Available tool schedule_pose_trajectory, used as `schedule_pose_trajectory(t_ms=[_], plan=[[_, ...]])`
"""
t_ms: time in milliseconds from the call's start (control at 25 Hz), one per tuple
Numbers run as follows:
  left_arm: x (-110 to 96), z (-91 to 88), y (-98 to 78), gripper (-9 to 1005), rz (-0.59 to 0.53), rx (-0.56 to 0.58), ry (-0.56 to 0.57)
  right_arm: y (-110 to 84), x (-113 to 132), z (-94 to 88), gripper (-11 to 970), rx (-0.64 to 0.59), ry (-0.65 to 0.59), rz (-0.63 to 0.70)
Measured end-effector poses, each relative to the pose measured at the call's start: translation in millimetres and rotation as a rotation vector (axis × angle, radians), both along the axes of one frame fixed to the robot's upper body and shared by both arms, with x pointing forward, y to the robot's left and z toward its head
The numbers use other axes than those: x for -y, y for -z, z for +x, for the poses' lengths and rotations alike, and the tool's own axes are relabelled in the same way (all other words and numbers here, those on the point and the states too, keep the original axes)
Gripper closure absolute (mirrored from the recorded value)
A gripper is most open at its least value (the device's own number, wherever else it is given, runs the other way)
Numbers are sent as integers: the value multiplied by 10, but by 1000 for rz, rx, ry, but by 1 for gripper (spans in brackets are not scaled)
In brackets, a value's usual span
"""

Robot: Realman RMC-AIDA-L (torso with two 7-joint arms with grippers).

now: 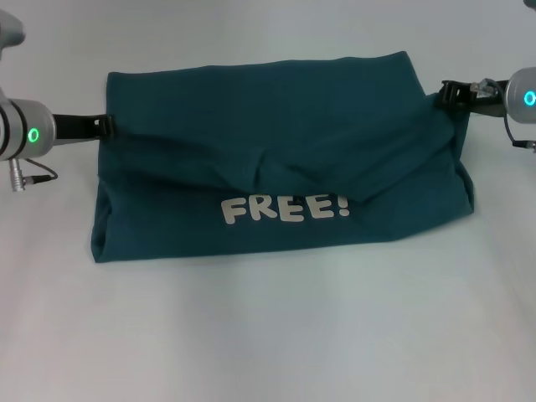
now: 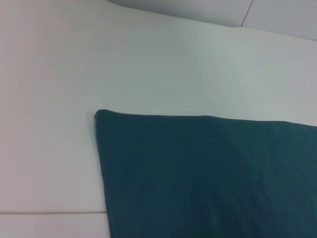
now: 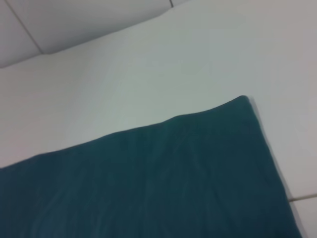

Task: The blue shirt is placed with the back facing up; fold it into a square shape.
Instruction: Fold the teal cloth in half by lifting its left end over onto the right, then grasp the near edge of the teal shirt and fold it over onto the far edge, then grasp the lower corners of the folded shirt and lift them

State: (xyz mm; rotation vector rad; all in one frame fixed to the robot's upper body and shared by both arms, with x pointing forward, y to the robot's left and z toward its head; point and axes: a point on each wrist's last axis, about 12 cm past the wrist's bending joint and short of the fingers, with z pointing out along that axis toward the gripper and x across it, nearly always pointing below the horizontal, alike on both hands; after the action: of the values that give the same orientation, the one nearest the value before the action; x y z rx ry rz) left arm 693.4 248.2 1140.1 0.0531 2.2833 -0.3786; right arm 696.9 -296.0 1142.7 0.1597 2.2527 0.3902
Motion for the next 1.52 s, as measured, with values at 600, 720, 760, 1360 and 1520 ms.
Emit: schedule_pose_trajectory(t_ms=[600,720,760,1360,1520], plan=[[-326,-173,-71,553,-141,-23,-110,-283,446,-84,545,-96,-36,76],[-395,-289,-86,412,-209,-21,-113,-308,480,-242,475,-91,-118,152],[-430,-339,-81,365,-235,-25,-114,-303,480,-316,451,-78,-156,190],[-747,-1035,474,321,-619,-173,-117,275,752,-1492,163,25,-330,571],[-714,-1069,642,321,-614,-201,-146,363,723,-1574,163,32,-330,602]])
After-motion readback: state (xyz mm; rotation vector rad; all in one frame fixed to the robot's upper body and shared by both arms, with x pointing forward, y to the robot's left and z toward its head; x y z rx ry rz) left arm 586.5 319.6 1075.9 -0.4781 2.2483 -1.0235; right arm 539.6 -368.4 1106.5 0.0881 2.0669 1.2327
